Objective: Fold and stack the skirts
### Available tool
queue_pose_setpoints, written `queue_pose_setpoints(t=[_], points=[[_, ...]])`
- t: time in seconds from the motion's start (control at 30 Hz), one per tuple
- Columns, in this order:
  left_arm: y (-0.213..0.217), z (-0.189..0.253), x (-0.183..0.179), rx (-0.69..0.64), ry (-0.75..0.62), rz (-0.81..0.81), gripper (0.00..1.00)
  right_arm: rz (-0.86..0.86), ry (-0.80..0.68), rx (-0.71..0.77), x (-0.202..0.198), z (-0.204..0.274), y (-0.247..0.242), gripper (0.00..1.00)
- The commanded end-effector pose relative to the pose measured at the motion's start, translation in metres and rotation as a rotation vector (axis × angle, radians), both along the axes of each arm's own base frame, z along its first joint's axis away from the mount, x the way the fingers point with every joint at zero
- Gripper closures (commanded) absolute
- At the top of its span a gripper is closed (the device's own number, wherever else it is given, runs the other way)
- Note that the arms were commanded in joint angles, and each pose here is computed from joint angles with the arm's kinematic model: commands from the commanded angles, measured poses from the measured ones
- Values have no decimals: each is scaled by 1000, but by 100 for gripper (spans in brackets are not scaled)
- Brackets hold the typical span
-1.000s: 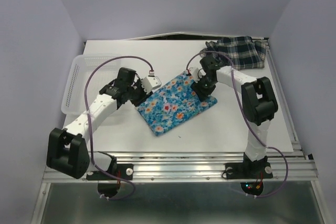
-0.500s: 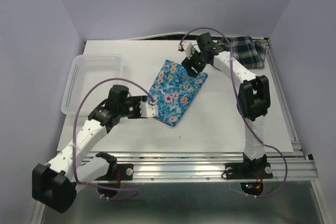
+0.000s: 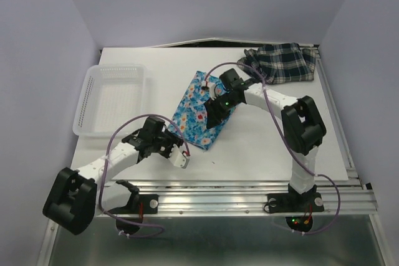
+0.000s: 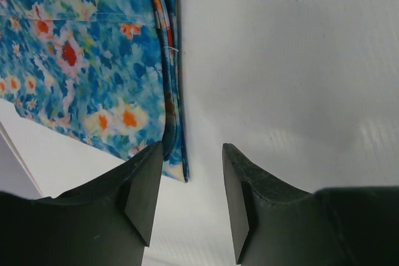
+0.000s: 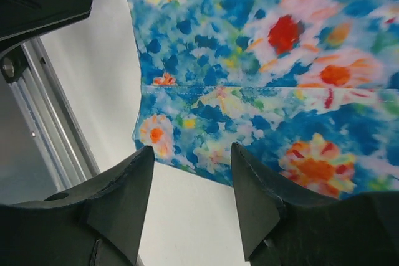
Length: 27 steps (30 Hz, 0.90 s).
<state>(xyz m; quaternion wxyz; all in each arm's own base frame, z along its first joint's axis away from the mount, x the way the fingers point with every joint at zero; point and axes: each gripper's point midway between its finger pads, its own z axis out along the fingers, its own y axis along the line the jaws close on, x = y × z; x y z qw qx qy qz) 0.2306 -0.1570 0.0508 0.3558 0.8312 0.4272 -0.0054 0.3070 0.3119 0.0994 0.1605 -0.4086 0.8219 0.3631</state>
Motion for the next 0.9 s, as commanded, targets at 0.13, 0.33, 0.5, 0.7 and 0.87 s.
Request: queue_pose_setpoints(t=[0.13,0.33,0.5,0.7,0.87], points=[[-28,-5,16,10,-77,-133,47,-38,191,106,-11,-36,21,42],[-34,-21,20,37,-45,-142,51,-66,264,37,-16,-77,14,43],[-37,-34,29,66,-14,-129,56,-49,273,4,-24,-92,6,43],[-39,-48,29,105,71,-144,84,-42,232,-27,-22,-95,0,43],[-49,-27,18,49,176,-134,100,-46,63,4,1,-54,-9,28]])
